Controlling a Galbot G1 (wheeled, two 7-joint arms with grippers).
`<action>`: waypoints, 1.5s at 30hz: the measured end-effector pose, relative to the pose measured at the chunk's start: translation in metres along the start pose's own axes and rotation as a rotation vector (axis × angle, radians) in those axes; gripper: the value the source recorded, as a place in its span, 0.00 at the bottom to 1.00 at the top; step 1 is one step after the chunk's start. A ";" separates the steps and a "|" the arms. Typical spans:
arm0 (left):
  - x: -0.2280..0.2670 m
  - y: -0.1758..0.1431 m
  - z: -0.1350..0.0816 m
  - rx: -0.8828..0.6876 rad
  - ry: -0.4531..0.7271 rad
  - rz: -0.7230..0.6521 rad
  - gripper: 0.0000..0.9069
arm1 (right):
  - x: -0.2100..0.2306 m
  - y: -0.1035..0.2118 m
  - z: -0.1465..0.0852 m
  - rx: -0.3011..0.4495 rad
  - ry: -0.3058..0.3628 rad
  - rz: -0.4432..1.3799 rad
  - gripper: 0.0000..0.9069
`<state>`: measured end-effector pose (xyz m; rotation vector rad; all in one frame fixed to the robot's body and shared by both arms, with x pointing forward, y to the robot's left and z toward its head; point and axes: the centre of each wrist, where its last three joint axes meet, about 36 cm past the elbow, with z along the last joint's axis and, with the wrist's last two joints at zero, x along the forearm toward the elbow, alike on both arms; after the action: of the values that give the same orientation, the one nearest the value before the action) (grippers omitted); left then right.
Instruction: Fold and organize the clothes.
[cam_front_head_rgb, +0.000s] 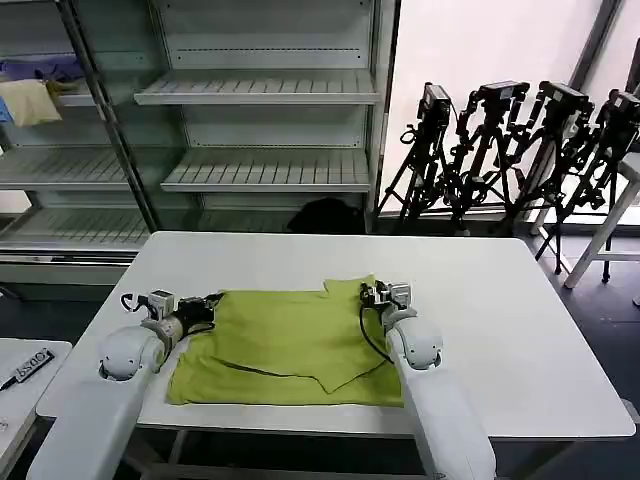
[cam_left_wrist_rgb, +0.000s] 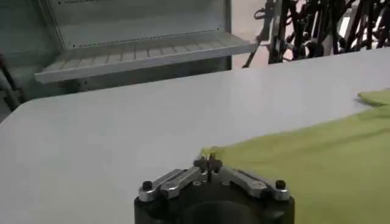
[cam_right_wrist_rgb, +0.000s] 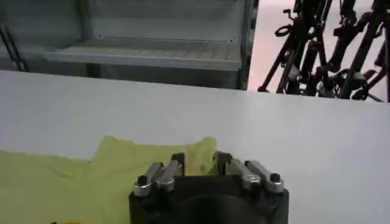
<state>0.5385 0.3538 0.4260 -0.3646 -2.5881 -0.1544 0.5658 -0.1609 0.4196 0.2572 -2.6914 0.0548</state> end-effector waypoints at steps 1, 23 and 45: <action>0.000 0.000 0.000 0.001 -0.002 0.001 0.00 | 0.001 0.000 0.000 -0.001 -0.002 0.000 0.00; 0.019 0.000 -0.009 0.037 -0.064 0.012 0.00 | 0.038 0.003 -0.018 -0.038 -0.101 -0.022 0.00; 0.072 0.000 0.008 0.056 -0.140 0.075 0.00 | 0.113 -0.002 0.013 -0.052 -0.141 -0.050 0.00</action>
<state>0.4751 0.3716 0.4559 -0.4659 -2.7052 -0.0303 0.4600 -0.1830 0.4559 0.3237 -2.8202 -0.0496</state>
